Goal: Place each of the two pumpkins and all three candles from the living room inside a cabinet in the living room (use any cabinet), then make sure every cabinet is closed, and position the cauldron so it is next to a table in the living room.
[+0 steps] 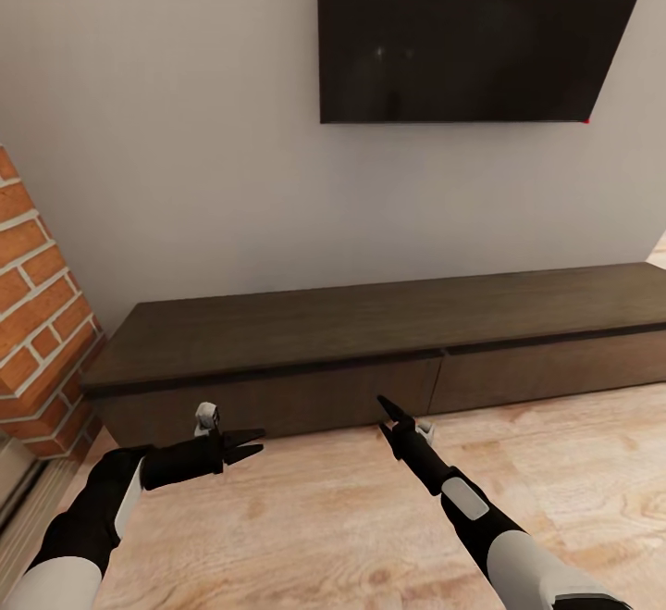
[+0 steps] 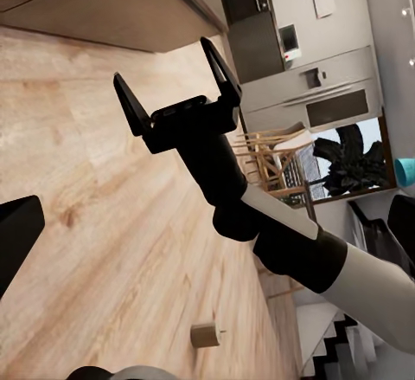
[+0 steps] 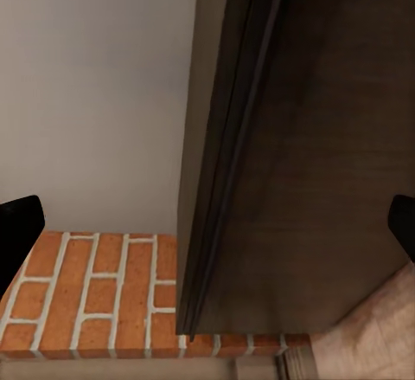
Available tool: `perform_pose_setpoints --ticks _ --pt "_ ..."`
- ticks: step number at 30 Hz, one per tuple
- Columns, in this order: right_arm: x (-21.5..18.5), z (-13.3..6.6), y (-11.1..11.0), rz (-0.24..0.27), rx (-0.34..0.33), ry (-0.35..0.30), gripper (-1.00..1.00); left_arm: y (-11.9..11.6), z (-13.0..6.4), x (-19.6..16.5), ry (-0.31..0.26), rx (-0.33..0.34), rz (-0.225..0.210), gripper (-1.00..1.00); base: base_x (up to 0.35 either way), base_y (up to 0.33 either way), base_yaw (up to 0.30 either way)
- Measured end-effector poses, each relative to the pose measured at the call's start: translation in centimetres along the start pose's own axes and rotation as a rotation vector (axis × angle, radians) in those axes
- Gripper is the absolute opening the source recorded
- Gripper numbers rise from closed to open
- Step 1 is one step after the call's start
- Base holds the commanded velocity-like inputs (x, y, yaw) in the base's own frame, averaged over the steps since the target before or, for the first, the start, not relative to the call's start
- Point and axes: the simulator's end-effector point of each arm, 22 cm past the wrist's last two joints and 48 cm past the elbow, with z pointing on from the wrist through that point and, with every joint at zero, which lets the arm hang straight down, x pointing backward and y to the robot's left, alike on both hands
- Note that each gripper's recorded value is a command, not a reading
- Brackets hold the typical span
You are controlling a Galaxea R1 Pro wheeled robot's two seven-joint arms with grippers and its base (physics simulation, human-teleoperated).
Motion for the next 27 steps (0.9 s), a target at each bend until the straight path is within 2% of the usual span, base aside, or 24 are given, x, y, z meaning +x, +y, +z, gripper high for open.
perform_pose_setpoints --ticks 27 --pt "0.0 0.0 0.03 0.001 -0.001 0.0 1.0 -0.03 0.18 0.09 0.002 0.002 -0.001 1.0 0.113 0.0 0.0"
